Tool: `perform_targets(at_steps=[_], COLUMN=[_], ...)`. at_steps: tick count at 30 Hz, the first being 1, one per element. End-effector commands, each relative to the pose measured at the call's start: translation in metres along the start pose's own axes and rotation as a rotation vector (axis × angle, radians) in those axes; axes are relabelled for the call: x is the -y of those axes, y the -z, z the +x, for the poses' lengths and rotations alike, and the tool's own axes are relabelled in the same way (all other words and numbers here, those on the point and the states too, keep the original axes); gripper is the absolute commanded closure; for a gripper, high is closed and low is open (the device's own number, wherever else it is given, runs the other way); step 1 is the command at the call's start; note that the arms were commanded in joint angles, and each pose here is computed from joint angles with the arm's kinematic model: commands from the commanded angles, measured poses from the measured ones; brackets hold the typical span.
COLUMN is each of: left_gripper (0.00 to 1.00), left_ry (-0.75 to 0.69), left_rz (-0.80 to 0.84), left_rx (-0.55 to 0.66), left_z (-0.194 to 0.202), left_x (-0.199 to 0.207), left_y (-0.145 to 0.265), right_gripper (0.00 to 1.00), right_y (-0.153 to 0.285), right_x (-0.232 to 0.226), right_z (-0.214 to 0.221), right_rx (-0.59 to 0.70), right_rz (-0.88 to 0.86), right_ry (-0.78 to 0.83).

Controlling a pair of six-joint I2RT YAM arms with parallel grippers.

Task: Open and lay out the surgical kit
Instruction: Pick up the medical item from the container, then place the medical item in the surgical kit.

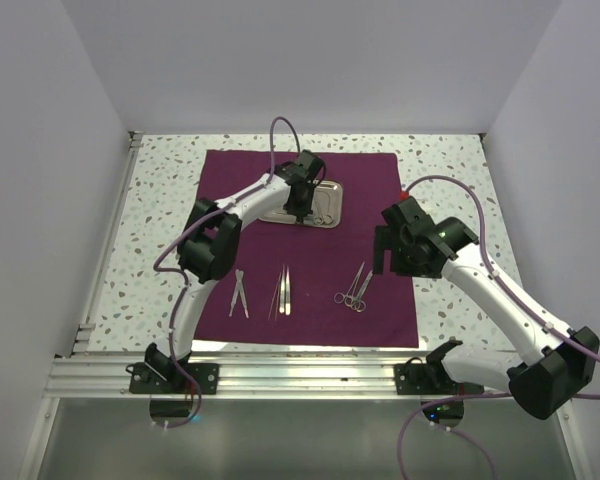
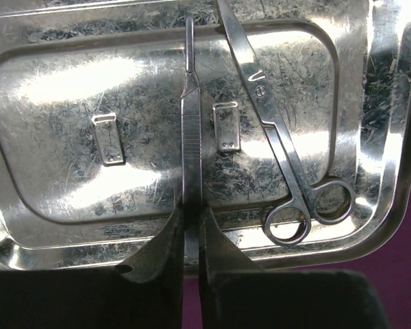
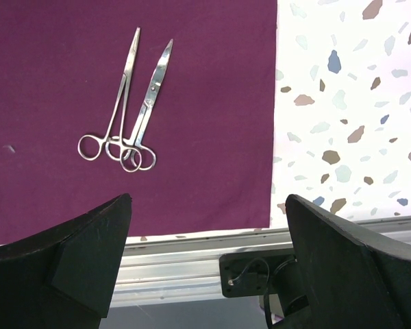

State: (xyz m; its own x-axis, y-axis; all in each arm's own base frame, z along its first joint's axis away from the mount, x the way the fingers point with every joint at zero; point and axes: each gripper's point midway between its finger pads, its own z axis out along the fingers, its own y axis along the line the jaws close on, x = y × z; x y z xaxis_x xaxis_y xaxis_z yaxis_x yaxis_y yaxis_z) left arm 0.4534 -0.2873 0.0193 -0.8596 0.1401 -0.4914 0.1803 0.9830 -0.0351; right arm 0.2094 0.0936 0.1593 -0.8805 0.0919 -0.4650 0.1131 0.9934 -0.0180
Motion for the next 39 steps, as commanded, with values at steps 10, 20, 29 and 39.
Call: perform_targets(at_steps=[10, 20, 29, 39], left_gripper=[1.0, 1.0, 1.0, 1.0], left_ry=[-0.065, -0.034, 0.027, 0.134], left_rz=[0.041, 0.114, 0.095, 0.065], left_rx=[-0.149, 0.029, 0.036, -0.017], left_z=[0.031, -0.042, -0.004, 0.128], left_x=[-0.004, 0.003, -0.018, -0.066], left_y=[-0.001, 0.089, 0.14, 0.18], right_gripper=[0.02, 0.02, 0.01, 0.02], right_y=[0.011, 0.013, 0.019, 0.019], right_x=[0.004, -0.001, 0.001, -0.003], right_z=[-0.005, -0.003, 0.001, 0.011], right_rx=[0.049, 0.055, 0.066, 0.05], right_rz=[-0.022, -0.064, -0.091, -0.139], right_ry=[-0.025, -0.031, -0.025, -0.015])
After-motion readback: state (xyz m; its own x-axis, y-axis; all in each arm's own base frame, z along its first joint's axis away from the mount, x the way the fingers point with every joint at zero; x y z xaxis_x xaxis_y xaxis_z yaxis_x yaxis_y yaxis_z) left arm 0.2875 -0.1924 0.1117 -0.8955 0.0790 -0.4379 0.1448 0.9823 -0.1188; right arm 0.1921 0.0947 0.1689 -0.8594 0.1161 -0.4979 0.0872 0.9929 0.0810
